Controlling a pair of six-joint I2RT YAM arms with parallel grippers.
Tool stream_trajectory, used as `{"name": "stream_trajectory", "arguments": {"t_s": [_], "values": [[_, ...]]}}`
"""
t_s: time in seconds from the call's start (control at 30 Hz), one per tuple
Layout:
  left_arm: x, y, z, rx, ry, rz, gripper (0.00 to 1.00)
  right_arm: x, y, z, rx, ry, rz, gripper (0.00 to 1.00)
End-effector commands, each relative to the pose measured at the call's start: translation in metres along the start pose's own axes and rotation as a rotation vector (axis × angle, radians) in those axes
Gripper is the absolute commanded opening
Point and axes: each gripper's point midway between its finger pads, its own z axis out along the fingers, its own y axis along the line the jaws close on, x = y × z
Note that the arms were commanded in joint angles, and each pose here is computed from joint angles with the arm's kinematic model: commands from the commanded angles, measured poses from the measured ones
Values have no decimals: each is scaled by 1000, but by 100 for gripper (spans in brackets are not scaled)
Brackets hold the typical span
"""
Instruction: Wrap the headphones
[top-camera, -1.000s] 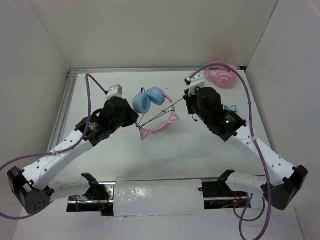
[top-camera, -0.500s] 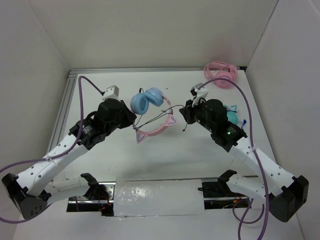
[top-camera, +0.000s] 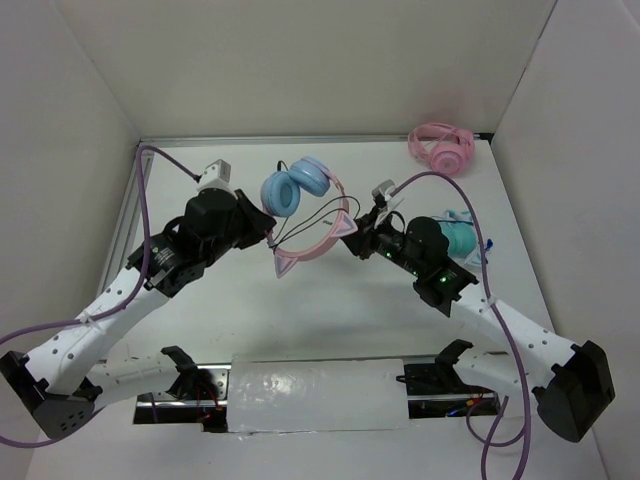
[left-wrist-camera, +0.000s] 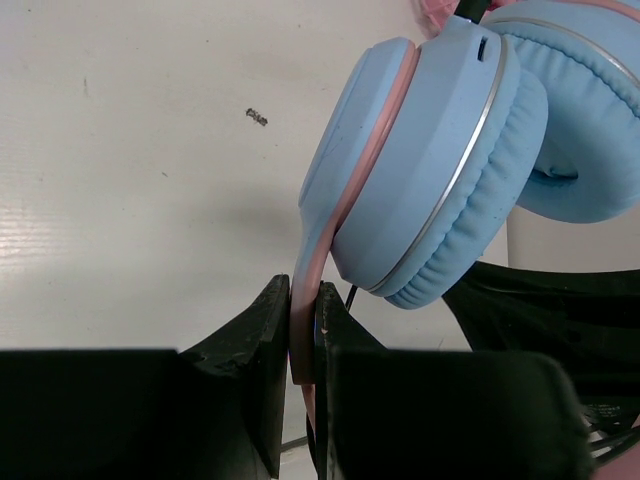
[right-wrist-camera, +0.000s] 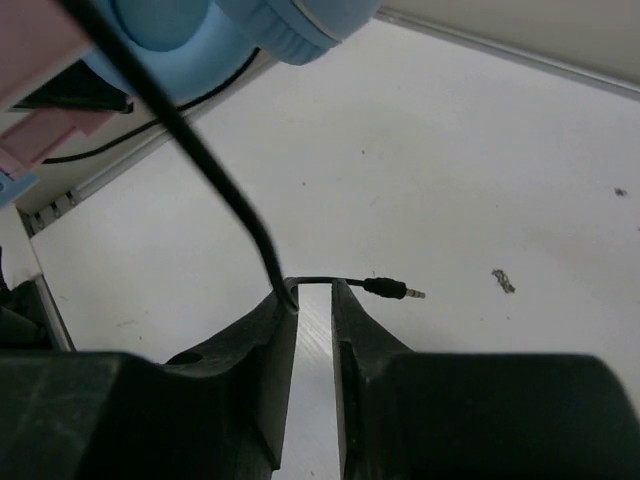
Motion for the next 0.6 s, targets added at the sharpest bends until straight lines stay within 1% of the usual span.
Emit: {"name": "stream_trajectory", "arguments": {"t_s": [0.0, 0.03, 0.07, 0.1, 0.13, 0.2, 0.23, 0.27, 0.37, 0.43, 0.57], "values": [[-36, -47, -16, 151, -88, -64, 0, -32, 13, 2, -44, -159, -29, 28], [-39, -49, -17, 154, -96, -69, 0, -26, 12, 1, -41, -158, -29, 31], [-39, -47, -18, 143, -94, -73, 0, -29, 11, -1, -26, -189, -26, 33], [-41, -47, -19, 142, -99, -76, 0, -24, 10, -7, -19, -198, -25, 35], [-43, -49, -21, 145, -102, -82, 0, -28, 11, -11, -20, -233, -31, 39], [-44, -50, -24, 148, -101, -86, 0, -36, 10, -22, 6, -300, -24, 39], [-44, -52, -26, 155, -95, -92, 0, -27, 7, -26, 19, -307, -21, 40], [-44, -53, -29, 159, -89, -93, 0, -35, 6, -31, 25, -357, -27, 40], [-43, -58, -36, 189, -74, -88, 0, -44, 0, -40, 65, -431, -46, 43], [-45, -60, -40, 203, -72, -84, 0, -46, -7, -44, 106, -455, -60, 44], [-44, -63, -45, 211, -57, -78, 0, -47, -5, -49, 101, -476, -114, 49]]}}
